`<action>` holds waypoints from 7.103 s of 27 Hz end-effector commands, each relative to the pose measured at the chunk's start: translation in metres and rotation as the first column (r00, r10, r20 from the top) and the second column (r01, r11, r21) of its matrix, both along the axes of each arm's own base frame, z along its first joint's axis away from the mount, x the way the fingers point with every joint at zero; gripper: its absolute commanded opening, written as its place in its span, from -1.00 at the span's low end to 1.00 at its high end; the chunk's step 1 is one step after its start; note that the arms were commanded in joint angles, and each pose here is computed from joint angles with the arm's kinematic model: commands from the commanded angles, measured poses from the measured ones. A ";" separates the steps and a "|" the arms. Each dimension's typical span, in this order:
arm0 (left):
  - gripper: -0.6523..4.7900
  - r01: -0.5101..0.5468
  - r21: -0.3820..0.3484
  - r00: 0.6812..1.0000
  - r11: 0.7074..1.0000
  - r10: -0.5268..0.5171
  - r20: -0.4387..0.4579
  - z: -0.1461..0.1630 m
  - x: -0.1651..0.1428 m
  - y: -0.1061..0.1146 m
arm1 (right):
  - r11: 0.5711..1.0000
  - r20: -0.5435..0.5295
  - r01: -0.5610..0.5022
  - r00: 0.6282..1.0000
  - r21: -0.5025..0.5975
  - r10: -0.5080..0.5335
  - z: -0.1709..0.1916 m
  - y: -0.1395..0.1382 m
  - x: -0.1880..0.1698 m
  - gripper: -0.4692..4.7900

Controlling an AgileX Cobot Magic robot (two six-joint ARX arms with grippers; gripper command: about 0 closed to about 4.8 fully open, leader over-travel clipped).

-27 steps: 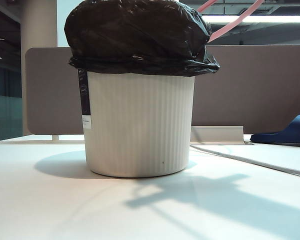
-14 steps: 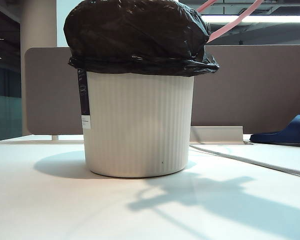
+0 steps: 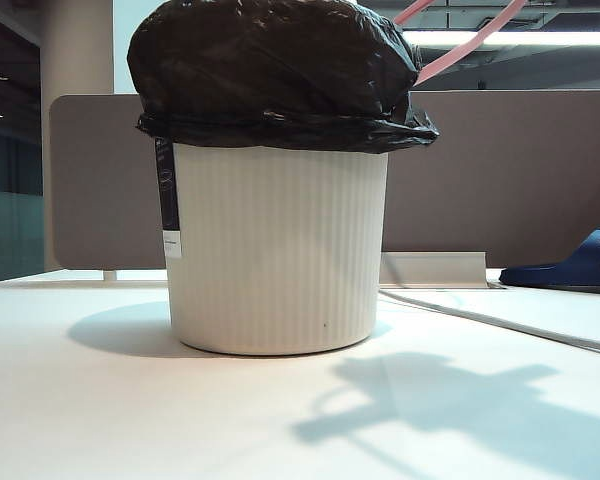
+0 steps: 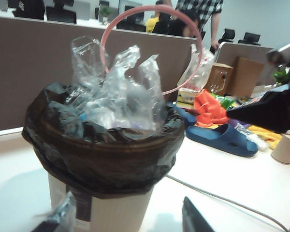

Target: Open the ring lid of the trash can, pull out the black garbage bag inside, and place it on the table.

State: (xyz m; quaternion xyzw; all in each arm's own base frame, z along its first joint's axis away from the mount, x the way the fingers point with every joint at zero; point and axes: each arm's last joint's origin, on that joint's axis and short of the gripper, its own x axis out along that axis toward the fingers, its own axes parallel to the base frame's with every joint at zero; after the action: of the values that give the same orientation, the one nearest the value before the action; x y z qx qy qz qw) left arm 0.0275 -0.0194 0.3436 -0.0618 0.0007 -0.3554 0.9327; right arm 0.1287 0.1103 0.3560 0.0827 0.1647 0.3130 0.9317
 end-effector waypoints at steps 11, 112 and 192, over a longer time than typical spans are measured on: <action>0.27 -0.007 -0.046 0.996 0.999 0.003 -0.087 -0.027 0.003 0.000 | 0.984 -0.046 -0.045 0.998 0.170 0.054 -0.022 0.004 0.001 -0.73; 0.26 0.041 -0.067 0.988 0.997 -0.050 -0.145 -0.055 0.021 -0.005 | 0.807 -0.294 0.030 0.939 0.589 0.179 -0.135 -0.003 0.089 0.19; 0.26 0.051 -0.057 0.985 0.997 -0.059 -0.161 -0.062 0.024 -0.005 | 0.547 0.043 -0.310 0.894 0.777 0.446 -0.110 0.000 0.086 -0.84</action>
State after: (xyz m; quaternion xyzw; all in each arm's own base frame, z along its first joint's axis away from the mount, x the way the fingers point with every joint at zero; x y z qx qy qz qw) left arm 0.0521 -0.0247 0.2790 -0.1194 0.0785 -0.3736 0.9165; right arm 0.2172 0.1117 0.2388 0.4577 0.1253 0.5220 0.7088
